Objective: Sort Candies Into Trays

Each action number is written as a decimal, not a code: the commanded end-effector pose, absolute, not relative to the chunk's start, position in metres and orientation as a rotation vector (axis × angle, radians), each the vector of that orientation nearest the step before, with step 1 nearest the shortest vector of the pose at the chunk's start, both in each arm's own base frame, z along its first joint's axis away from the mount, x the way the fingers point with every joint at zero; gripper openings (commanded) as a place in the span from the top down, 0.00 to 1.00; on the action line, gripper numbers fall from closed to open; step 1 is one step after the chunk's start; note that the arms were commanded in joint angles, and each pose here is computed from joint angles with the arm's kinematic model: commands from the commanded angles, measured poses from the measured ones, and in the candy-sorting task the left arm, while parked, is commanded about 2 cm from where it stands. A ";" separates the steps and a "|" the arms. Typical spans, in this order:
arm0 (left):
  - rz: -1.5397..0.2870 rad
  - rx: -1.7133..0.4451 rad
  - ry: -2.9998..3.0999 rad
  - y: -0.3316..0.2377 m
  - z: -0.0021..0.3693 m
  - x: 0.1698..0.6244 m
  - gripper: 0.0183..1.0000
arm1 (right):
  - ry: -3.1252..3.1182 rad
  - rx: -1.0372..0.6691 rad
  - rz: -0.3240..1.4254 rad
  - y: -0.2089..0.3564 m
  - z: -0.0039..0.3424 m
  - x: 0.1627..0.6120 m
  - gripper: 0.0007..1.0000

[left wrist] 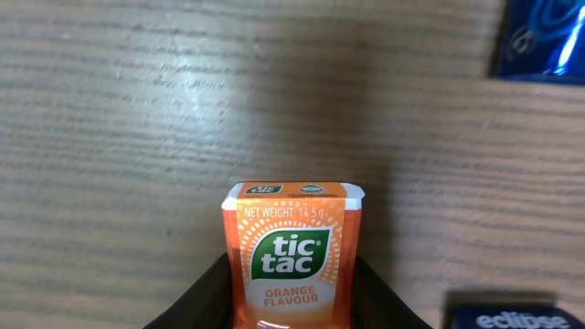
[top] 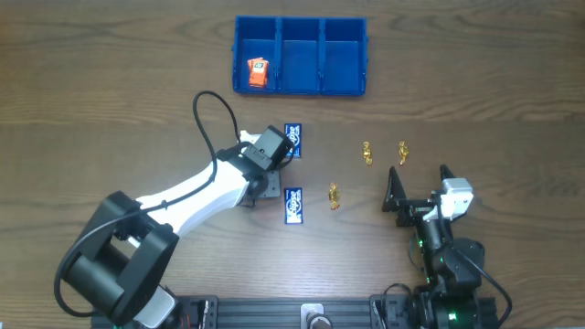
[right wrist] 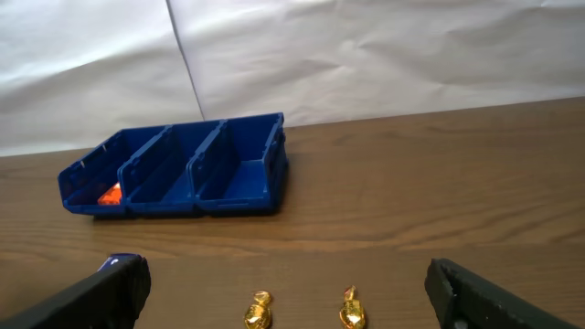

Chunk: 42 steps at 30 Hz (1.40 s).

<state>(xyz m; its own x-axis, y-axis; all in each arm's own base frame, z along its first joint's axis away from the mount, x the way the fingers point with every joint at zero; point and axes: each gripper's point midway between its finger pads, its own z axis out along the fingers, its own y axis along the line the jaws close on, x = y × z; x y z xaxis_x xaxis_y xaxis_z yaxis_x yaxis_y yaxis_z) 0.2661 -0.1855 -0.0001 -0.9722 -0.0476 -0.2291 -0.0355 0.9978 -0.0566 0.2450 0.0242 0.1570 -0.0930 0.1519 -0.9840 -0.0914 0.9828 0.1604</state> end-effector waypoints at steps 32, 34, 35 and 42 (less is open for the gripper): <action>-0.149 0.044 2.580 -0.175 0.152 0.536 0.72 | 1.651 0.051 0.191 0.022 0.156 0.245 0.00; -0.154 0.047 2.587 -0.176 0.146 0.537 0.72 | 1.651 0.051 0.191 0.022 0.156 0.245 0.00; -0.154 0.050 2.590 -0.177 0.144 0.538 0.72 | 1.651 0.051 0.191 0.022 0.156 0.245 0.00; -0.156 0.066 2.601 -0.179 0.138 0.538 0.71 | 1.651 0.051 0.191 0.022 0.156 0.245 0.00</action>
